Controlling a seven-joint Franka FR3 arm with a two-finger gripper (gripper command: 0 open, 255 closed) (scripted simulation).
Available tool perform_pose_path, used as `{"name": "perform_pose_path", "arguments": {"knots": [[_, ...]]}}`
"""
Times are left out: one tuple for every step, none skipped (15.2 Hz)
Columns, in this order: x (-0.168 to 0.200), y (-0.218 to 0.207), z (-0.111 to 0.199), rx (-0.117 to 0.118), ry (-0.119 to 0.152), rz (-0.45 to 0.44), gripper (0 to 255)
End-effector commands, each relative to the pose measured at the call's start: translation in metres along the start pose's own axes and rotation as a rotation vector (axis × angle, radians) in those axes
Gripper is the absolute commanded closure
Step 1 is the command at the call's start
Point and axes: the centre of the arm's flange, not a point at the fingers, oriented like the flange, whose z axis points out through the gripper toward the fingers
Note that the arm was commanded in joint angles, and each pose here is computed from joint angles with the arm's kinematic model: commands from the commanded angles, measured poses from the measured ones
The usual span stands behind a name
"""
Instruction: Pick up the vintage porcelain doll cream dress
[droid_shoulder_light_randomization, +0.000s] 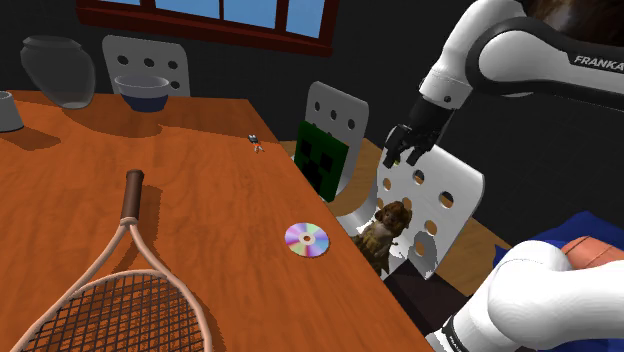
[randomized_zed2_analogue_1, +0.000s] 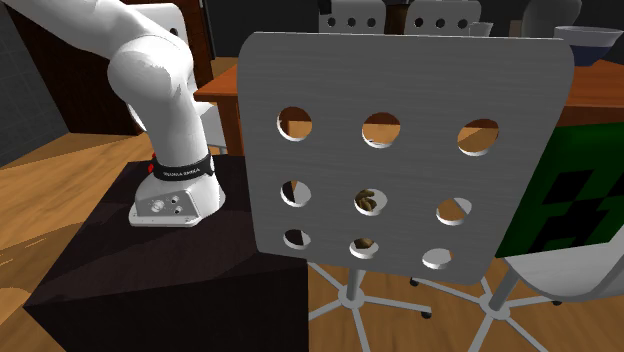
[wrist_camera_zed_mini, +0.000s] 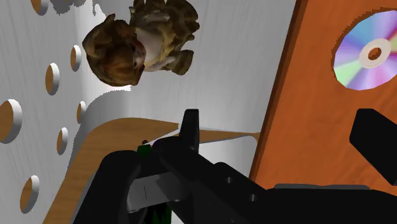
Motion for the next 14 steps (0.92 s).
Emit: {"name": "perform_pose_path", "arguments": {"knots": [[0.000, 0.000, 0.000, 0.000, 0.000, 0.000, 0], [0.016, 0.008, 0.008, 0.001, -0.054, 0.004, 0], [0.032, 0.016, 0.016, 0.002, -0.108, 0.007, 0], [0.047, 0.023, 0.025, 0.003, -0.161, 0.011, 0], [0.062, 0.031, 0.035, 0.003, -0.215, 0.014, 0], [0.076, 0.039, 0.046, 0.004, -0.269, 0.018, 0], [0.090, 0.047, 0.058, 0.005, -0.323, 0.021, 0], [0.102, 0.055, 0.070, 0.006, -0.376, 0.025, 0], [0.115, 0.063, 0.083, 0.007, -0.430, 0.028, 0], [0.126, 0.071, 0.097, 0.008, -0.484, 0.032, 0], [0.137, 0.079, 0.111, 0.008, -0.538, 0.035, 0], [0.146, 0.087, 0.126, 0.009, -0.592, 0.039, 0], [0.155, 0.095, 0.141, 0.010, -0.645, 0.042, 0], [0.163, 0.104, 0.157, 0.011, -0.699, 0.046, 0]]}}
